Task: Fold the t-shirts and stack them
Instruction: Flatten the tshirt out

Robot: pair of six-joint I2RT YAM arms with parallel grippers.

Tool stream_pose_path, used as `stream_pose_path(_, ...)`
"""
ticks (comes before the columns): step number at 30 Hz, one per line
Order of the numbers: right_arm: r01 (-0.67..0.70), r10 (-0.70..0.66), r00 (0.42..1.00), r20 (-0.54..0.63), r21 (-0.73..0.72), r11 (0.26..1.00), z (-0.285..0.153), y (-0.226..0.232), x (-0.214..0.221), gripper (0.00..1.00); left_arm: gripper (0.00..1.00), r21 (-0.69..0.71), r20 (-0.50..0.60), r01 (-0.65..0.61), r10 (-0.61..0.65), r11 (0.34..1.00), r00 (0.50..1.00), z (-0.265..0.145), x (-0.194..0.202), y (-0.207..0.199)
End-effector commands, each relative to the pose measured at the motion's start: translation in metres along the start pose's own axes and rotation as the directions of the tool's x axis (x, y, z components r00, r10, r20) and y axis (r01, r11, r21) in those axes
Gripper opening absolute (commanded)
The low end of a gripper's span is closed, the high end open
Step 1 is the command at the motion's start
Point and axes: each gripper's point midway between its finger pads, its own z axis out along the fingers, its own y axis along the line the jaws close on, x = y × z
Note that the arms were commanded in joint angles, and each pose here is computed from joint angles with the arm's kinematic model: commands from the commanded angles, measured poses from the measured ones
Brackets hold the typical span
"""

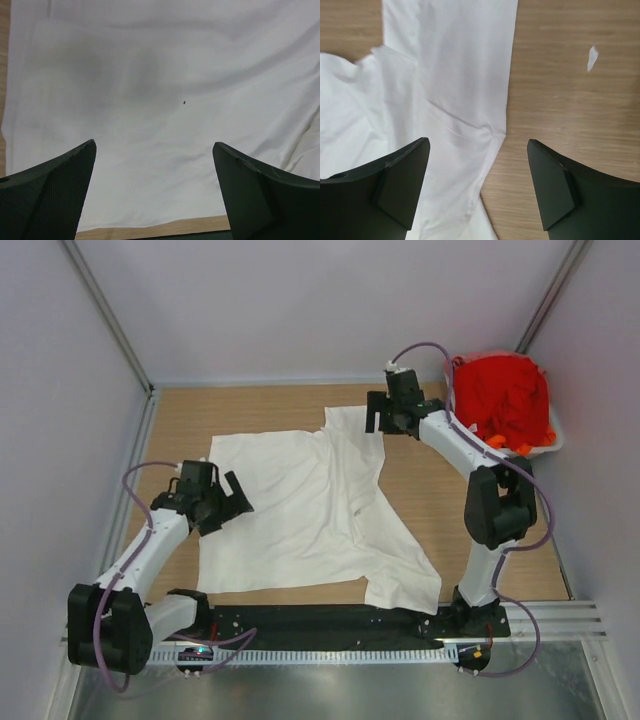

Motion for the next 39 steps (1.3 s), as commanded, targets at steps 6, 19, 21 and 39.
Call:
stream_pose_path(6,-0.096,0.084,0.985,-0.149,-0.069,0.993,0.034,0.005,0.049,0.83,1.0,0.037,0.069,0.213,-0.215,0.976,0.974,0.029,-0.001,-0.003)
stream_pose_path(19,-0.156,0.135,0.95,-0.28,-0.054,0.986,0.078,-0.007,0.094,0.67,1.0,-0.021,0.045,0.222,-0.221,0.975,0.974,0.05,0.021,0.019)
stream_pose_path(21,-0.162,0.139,0.948,-0.287,-0.059,0.985,0.084,-0.008,0.096,0.58,1.0,-0.022,0.051,0.22,-0.219,0.975,0.974,0.051,0.02,0.019)
stream_pose_path(39,0.168,-0.153,0.982,-0.11,0.147,0.975,0.155,-0.077,-0.023,0.06,0.99,-0.083,0.117,0.171,-0.16,0.982,0.98,0.048,0.006,0.031)
